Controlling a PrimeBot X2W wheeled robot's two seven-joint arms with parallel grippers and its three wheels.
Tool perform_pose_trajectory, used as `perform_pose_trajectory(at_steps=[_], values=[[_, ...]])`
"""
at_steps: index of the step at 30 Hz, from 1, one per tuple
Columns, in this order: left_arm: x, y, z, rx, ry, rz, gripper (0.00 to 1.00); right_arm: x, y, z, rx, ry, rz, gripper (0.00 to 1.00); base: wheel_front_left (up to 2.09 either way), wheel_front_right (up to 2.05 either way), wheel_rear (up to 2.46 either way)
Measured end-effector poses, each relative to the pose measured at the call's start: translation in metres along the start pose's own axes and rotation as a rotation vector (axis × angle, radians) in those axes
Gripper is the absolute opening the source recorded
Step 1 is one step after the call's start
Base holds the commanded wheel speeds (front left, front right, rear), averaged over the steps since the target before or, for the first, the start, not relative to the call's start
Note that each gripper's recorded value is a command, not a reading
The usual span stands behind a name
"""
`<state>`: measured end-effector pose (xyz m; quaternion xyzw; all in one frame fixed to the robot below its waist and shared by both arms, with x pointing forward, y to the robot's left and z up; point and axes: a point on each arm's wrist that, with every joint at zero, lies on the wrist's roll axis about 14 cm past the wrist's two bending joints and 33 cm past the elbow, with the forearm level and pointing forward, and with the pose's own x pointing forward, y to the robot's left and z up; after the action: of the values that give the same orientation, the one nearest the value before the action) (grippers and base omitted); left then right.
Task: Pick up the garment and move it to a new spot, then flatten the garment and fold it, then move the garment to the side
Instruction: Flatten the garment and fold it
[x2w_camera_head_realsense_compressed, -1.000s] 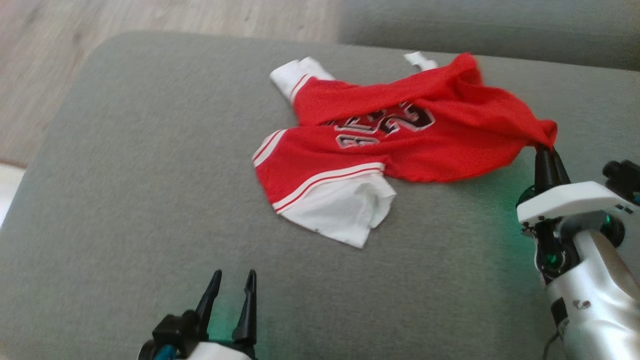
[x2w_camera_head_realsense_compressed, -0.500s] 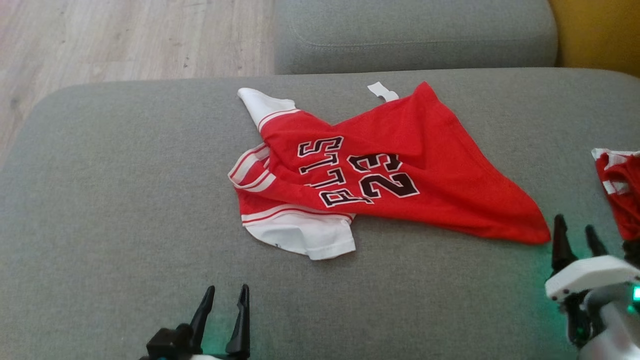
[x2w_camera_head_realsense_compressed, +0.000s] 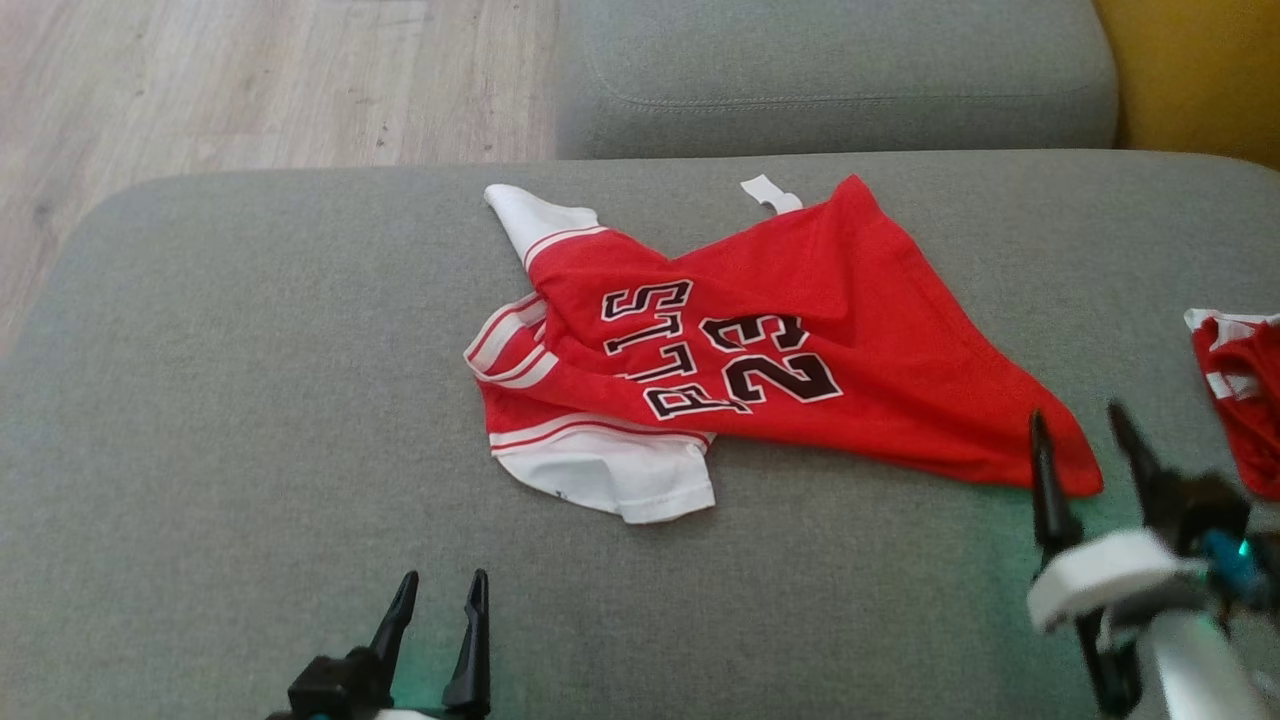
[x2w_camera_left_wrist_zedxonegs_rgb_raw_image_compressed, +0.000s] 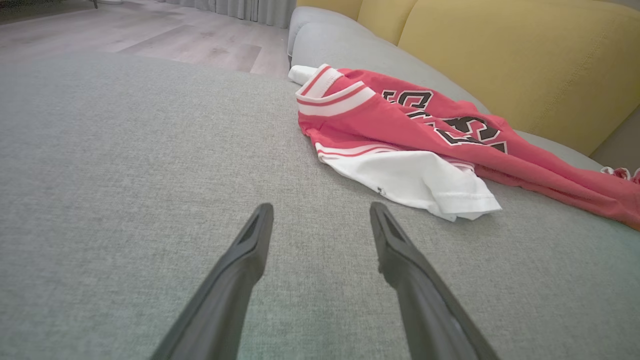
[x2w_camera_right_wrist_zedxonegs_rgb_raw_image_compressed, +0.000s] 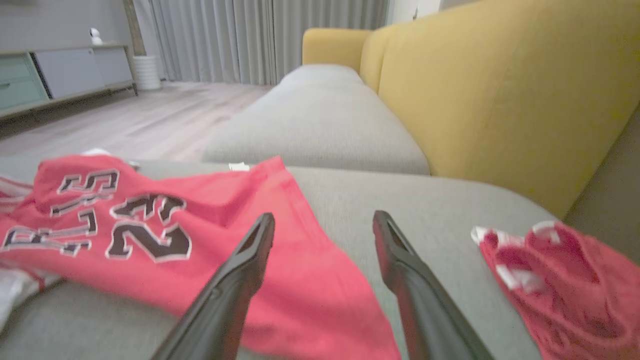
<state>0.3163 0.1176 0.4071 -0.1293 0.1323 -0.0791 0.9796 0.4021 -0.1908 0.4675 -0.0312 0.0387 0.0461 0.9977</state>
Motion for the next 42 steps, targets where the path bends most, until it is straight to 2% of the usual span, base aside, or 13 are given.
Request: perform_pose_trajectory(at_steps=[4,12,18,24,29,30,31,32,38,42], values=[[0.000,0.000,0.001,0.001,-0.004,-0.002,1.00,-0.019,0.007,-0.029,0.004,0.079,0.006,1.00,0.00,0.00,0.00],[0.007,-0.010,-0.006,-0.018,0.025,-0.037,1.00,-0.015,0.005,-0.027,0.003,0.075,0.002,1.00,0.00,0.00,0.00],[0.044,-0.032,-0.013,-0.071,0.091,-0.120,1.00,0.002,0.008,-0.028,0.009,0.078,0.017,1.00,0.00,0.00,0.00],[0.068,-0.053,-0.036,-0.116,0.193,-0.183,1.00,0.009,-0.008,-0.034,0.012,0.095,-0.018,1.00,0.00,0.00,0.00],[0.085,-0.062,-0.036,-0.122,0.203,-0.205,1.00,0.003,-0.025,-0.045,0.003,0.127,-0.055,1.00,0.00,0.00,0.00],[0.088,-0.063,-0.036,-0.124,0.202,-0.208,0.77,0.003,-0.026,-0.046,0.007,0.129,-0.060,1.00,0.00,0.00,0.00],[0.090,-0.064,-0.035,-0.123,0.202,-0.210,0.45,0.003,-0.027,-0.046,0.007,0.131,-0.063,1.00,0.00,0.00,0.00],[0.091,-0.063,-0.035,-0.120,0.202,-0.207,0.00,0.003,-0.028,-0.046,0.007,0.129,-0.064,1.00,0.00,0.00,0.00],[0.087,-0.052,-0.022,-0.105,0.163,-0.167,0.00,0.006,-0.026,-0.032,0.017,0.089,-0.062,1.00,0.00,0.00,0.00],[0.077,-0.030,0.001,-0.072,0.077,-0.105,0.00,0.005,-0.015,-0.027,0.033,0.074,-0.044,1.00,0.00,0.00,0.00]])
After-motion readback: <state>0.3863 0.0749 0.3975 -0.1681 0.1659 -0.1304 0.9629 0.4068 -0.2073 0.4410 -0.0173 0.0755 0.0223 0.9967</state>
